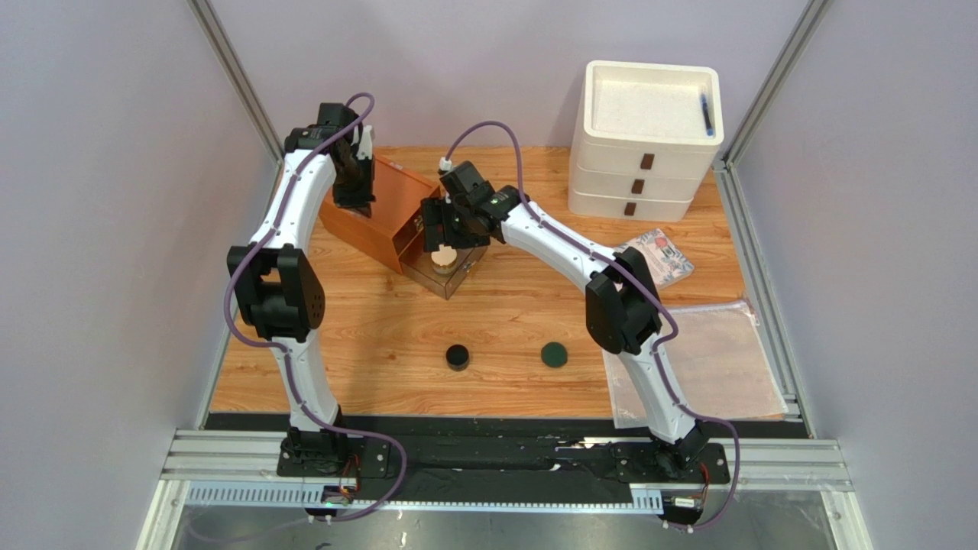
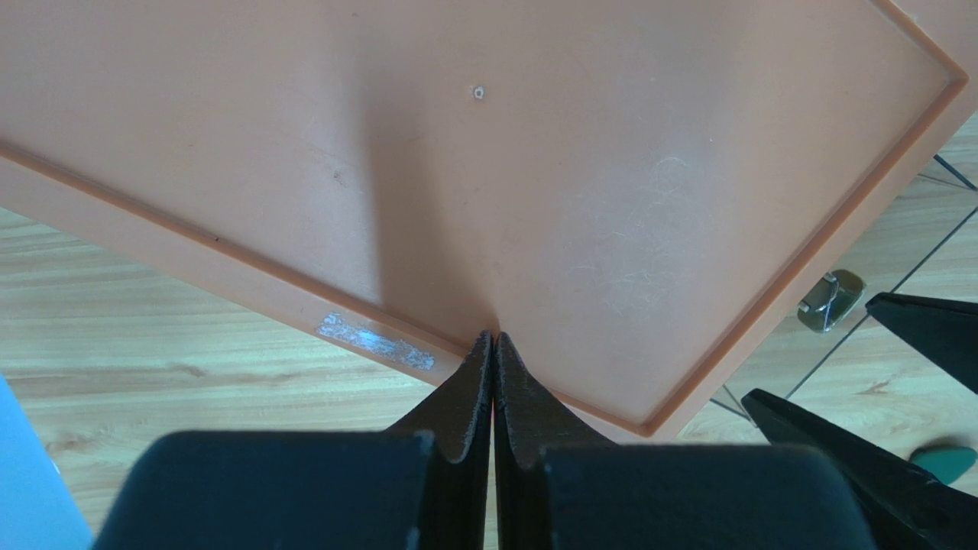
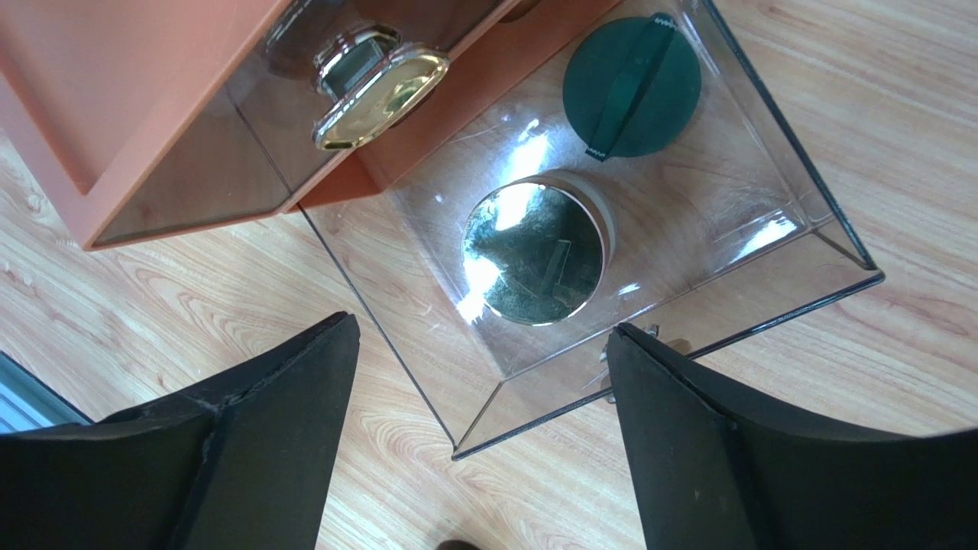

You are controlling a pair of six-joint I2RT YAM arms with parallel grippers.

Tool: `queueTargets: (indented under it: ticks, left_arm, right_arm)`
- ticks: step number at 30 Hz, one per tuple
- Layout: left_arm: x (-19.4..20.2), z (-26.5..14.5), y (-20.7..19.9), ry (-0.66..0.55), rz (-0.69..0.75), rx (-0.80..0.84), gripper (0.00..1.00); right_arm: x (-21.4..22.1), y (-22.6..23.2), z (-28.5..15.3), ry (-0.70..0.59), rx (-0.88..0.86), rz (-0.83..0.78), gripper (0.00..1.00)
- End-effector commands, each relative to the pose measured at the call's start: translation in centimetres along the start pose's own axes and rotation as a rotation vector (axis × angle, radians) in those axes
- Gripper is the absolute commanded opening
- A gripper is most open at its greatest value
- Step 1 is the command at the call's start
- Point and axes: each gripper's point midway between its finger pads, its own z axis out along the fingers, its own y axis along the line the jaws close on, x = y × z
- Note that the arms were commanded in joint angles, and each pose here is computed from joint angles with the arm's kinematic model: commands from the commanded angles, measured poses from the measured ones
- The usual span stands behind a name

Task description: Organize the makeup

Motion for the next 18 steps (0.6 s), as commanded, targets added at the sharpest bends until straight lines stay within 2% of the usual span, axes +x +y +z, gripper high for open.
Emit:
queueTargets:
  ticks: [1,5,9,14,18]
  left_arm:
    - [2.9,0.1,0.4,0.107,0.004,-0.007,0.0]
    - [2.7,0.0,0.3,0.099,0.003,-0.003,0.0]
    - [2.5,-0.1,0.1,0.095,0.0,0.008,0.0]
    - [2.3,-0.2,-0.1,0.087,-0.002,0.019,0.0]
    - [2.2,-0.4,-0.2,0.083,-0.001,0.025,0.0]
  right_arm:
    - [-4.0,1.9,-4.2,-0.138,-0.039,-0.014,0.85]
    - [-3.6,0.5,-6.3,-0.14,-0.001,-0.011,0.84]
    - [-0.7,-2.9,-8.5,-0.082,0.093,-0.055,0.84]
    - [6.6,-7.4,-11.7,0.094,0.195,-0.122,0.84]
    - [12.2,-10.2,-12.9,0.206,0.248,-0.111,0.84]
